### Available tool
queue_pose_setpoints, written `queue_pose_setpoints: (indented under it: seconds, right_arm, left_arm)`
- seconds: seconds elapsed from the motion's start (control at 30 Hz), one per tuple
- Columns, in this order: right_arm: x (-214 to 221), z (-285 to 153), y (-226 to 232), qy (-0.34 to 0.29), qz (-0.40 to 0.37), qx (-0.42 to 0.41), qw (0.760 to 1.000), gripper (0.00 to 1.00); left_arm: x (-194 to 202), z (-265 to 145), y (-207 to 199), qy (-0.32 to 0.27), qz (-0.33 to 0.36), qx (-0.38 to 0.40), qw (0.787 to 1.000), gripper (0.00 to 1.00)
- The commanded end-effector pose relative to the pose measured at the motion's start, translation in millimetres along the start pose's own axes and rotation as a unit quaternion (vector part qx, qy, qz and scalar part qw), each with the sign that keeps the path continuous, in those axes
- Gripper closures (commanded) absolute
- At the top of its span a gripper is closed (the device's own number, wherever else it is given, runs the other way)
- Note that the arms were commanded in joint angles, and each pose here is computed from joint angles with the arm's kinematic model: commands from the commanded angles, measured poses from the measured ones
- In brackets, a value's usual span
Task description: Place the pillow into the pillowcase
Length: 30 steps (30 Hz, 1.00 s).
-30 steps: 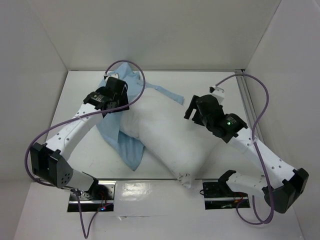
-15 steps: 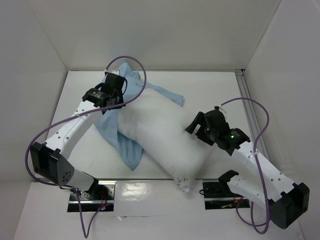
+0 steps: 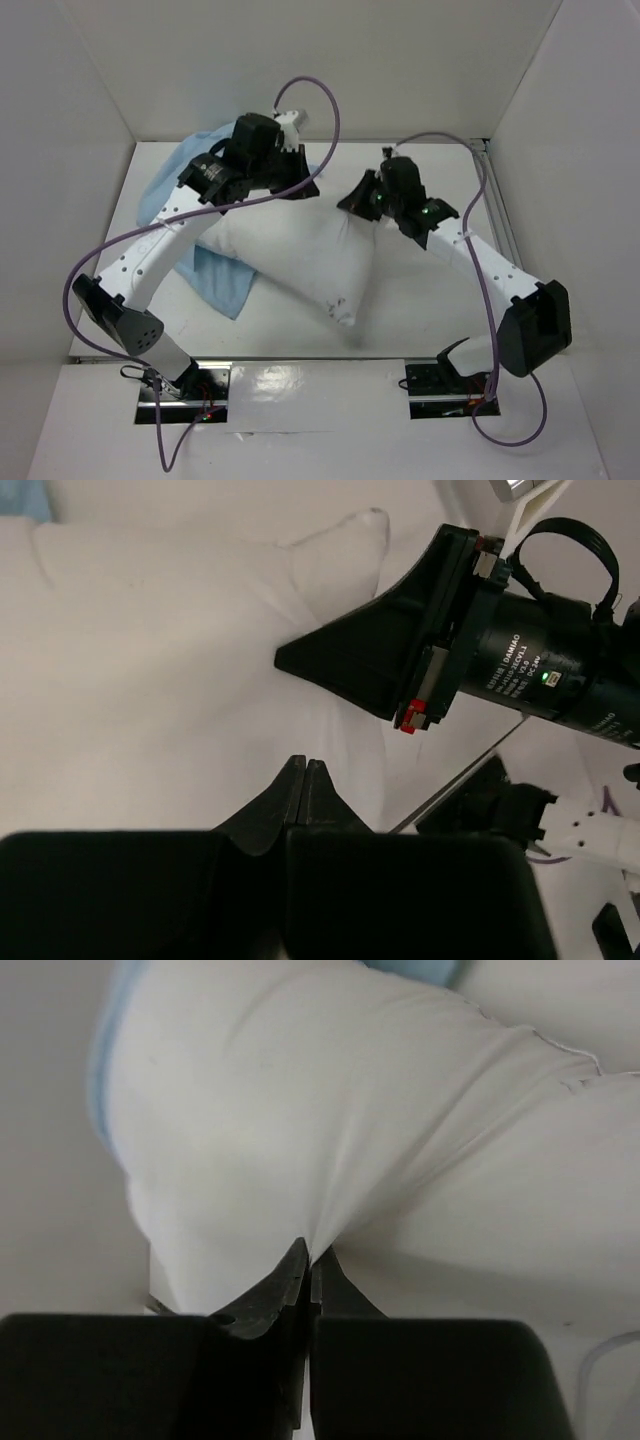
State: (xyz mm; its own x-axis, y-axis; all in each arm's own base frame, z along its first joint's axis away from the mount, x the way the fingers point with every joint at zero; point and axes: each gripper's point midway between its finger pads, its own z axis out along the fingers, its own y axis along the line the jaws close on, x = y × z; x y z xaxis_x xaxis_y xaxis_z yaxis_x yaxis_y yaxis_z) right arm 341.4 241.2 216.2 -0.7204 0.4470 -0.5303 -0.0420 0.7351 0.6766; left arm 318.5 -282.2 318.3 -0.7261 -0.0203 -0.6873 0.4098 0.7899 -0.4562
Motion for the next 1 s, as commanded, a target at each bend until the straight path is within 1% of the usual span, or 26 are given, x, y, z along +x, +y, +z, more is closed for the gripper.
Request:
queue_pose_setpoints:
  seconds: [0.0,0.07,0.1,0.13,0.2,0.23,0.27,0.3,0.33,0.37,0.4,0.43,0.47,0.53,0.57,0.63,0.67,0.7,0.73,0.8,0.83,0.87,0.97]
  right_arm:
    - [-96,-44,74,-0.127,-0.082,-0.094,0.984,1.0]
    - [-96,-47,68,-0.125,-0.089,-0.084,0.985,1.0]
    - [-90,-46,62,-0.119,-0.088,-0.079,0.986,1.0]
    - [-72,-37,43,-0.096,-0.084,-0.064,0.99,1.0]
    - [-56,-33,27,-0.073,-0.074,-0.061,0.993,1.0]
    - [-50,-33,21,-0.068,-0.073,-0.057,0.993,1.0]
    - [-39,-30,9,-0.057,-0.07,-0.046,0.995,1.0]
    - [-32,-28,1,-0.047,-0.067,-0.037,0.996,1.0]
    - [-29,-30,-1,-0.045,-0.067,-0.036,0.996,0.94]
    - [-22,-28,-13,-0.034,-0.068,-0.016,0.997,0.8]
    - [-23,-31,-18,-0.04,-0.071,-0.002,0.997,0.44]
    - [-23,-31,-24,-0.04,-0.079,0.011,0.996,0.31]
    - [-21,-32,-38,-0.038,-0.076,0.045,0.995,0.25]
    - [-23,-34,-48,-0.039,-0.083,0.068,0.993,0.2]
    - [-25,-35,-53,-0.039,-0.079,0.076,0.993,0.18]
    - [-29,-44,-57,-0.047,-0.075,0.083,0.993,0.18]
    - [-31,-47,-62,-0.049,-0.076,0.085,0.992,0.18]
    - [-28,-46,-65,-0.045,-0.075,0.088,0.992,0.18]
    - [-30,-49,-68,-0.046,-0.07,0.089,0.992,0.17]
    - [-27,-50,-77,-0.042,-0.064,0.094,0.993,0.17]
    - [-29,-51,-79,-0.043,-0.06,0.094,0.993,0.17]
    - [-28,-51,-85,-0.041,-0.056,0.1,0.993,0.17]
    - [-25,-53,-89,-0.037,-0.057,0.103,0.992,0.17]
  left_arm:
    - [-61,-47,-30,-0.093,0.027,0.026,0.995,1.0]
    - [-69,-50,-1,-0.109,0.025,-0.051,0.992,1.0]
    - [-72,-55,30,-0.12,0.028,-0.128,0.984,1.0]
    - [-70,-57,46,-0.121,0.025,-0.167,0.978,1.0]
    - [-73,-64,88,-0.134,0.013,-0.257,0.957,0.75]
    - [-63,-67,118,-0.129,0.015,-0.331,0.934,0.53]
    - [-63,-76,137,-0.13,0.012,-0.365,0.922,0.32]
    - [-59,-77,149,-0.125,0.009,-0.383,0.915,0.17]
    - [-51,-72,159,-0.11,0.006,-0.388,0.915,0.12]
    - [-47,-73,170,-0.101,-0.004,-0.394,0.914,0.09]
    - [-41,-66,178,-0.089,-0.014,-0.396,0.914,0.07]
    - [-26,-58,185,-0.066,-0.024,-0.394,0.916,0.05]
    - [-23,-55,191,-0.068,-0.034,-0.397,0.915,0.05]
    - [-12,-49,203,-0.054,-0.045,-0.413,0.908,0.05]
    - [-5,-47,214,-0.043,-0.046,-0.429,0.901,0.07]
    - [-2,-49,224,-0.039,-0.047,-0.449,0.892,0.1]
    - [4,-48,233,-0.033,-0.047,-0.468,0.882,0.12]
    - [3,-53,240,-0.037,-0.049,-0.481,0.875,0.12]
    - [9,-52,245,-0.026,-0.046,-0.492,0.869,0.14]
    - [16,-47,259,-0.009,-0.052,-0.504,0.862,0.14]
    - [18,-47,267,-0.004,-0.057,-0.511,0.858,0.17]
    - [21,-44,272,0.004,-0.061,-0.512,0.857,0.17]
    - [28,-36,281,0.019,-0.069,-0.516,0.854,0.23]
